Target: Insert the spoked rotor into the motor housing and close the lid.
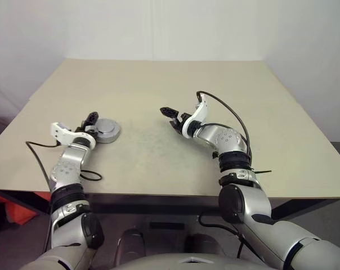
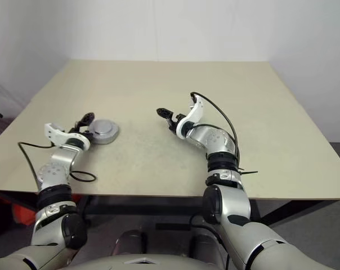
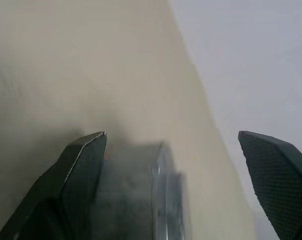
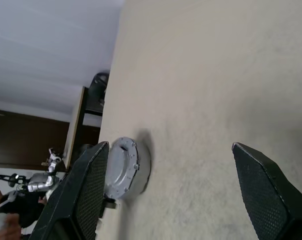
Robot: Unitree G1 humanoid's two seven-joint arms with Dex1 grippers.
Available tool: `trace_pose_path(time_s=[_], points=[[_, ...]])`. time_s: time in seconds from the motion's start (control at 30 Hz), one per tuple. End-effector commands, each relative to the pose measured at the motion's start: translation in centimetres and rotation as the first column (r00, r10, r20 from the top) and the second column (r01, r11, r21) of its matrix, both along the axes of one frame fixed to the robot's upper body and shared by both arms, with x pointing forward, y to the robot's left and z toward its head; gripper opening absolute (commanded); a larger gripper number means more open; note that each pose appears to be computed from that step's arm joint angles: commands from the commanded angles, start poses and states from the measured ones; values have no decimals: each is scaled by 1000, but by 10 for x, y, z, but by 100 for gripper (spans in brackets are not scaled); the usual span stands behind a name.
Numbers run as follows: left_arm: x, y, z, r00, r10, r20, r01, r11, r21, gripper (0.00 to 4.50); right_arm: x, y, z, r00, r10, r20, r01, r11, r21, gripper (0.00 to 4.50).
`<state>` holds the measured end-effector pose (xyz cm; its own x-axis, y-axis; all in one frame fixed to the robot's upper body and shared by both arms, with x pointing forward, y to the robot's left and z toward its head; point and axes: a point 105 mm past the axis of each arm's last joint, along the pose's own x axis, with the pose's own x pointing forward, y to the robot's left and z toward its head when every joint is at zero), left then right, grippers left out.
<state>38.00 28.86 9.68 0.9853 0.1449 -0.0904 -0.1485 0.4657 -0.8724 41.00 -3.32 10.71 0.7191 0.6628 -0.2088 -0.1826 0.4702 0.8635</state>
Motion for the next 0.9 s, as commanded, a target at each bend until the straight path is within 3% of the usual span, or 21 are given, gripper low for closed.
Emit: trace_pose_path(time_s=[0.03,0.17,0.27,0.37,0.47,0.63,0.77,0.9], points=[[-2,27,43,992,60,107,-71,992,102,448,4,9,19,998,37,54,-37,999,3,444],[-2,31,59,989,49,138,-78,974,215,448,7,5,26,989,26,144,-19,999,-48,444],[3,0,72,984,-70,165,0,920,391,448,15,-17,34,918,17,397,92,963,-254,444],[5,-52,70,949,-285,136,146,778,611,448,15,-35,36,846,107,522,136,904,-405,444],[-3,-98,61,860,-504,76,313,639,702,448,8,-45,40,775,224,592,114,871,-479,444],[-16,-148,55,706,-708,-9,427,415,804,448,-9,-65,33,680,438,589,37,781,-623,444],[-22,-173,40,614,-783,-102,439,231,868,448,-13,-89,27,663,518,540,22,708,-706,444],[-22,-188,30,571,-810,-134,422,150,894,448,-19,-104,18,667,552,500,-1,672,-740,444]])
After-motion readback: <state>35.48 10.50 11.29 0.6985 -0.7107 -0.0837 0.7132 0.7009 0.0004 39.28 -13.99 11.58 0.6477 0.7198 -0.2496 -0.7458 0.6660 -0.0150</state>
